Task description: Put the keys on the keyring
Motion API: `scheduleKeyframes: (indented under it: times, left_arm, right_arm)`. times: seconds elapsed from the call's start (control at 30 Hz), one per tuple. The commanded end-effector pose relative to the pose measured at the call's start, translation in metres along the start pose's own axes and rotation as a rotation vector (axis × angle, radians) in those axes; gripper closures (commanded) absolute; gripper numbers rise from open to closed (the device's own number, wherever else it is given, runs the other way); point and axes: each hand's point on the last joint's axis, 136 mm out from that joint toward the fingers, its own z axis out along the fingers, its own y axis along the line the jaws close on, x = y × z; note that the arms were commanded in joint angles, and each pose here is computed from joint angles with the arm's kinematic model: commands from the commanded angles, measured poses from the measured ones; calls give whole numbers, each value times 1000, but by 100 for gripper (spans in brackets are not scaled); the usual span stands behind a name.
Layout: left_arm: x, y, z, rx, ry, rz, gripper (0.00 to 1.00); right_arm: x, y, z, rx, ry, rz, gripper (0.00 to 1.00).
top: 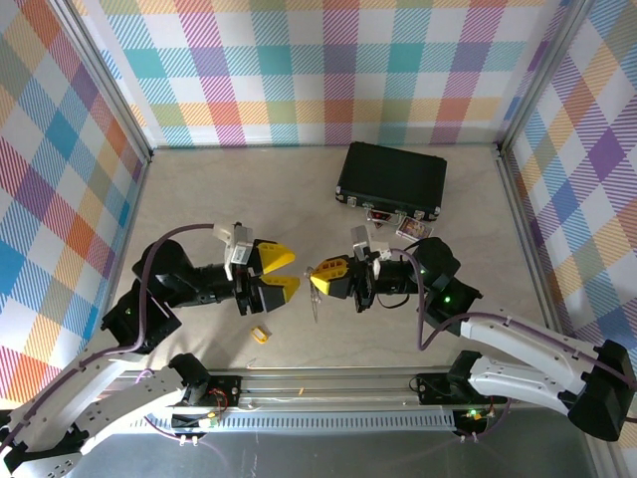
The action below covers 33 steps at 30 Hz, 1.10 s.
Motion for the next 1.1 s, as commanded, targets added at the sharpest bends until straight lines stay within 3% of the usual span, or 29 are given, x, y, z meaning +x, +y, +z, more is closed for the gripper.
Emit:
scheduleKeyframes:
  times: [0.0, 0.37, 0.57, 0.8, 1.07]
  left_arm:
    - [2, -10, -2, 49, -10, 29, 42]
    - [5, -25, 5, 176, -4, 30, 51]
    - [3, -29, 7, 213, -7, 41, 64]
    - [-2, -25, 6, 174, -19, 58, 76]
    - [-3, -24, 7, 173, -30, 62, 79]
  right_arm:
    - [-21, 20, -2, -99, -65, -53, 100]
    - [-25, 15, 0, -102, -137, -16, 100]
    - [-26, 14, 2, -115, -160, -9, 100]
    - [-27, 15, 2, -126, -172, 0, 100]
    - [-26, 13, 2, -129, -185, 11, 100]
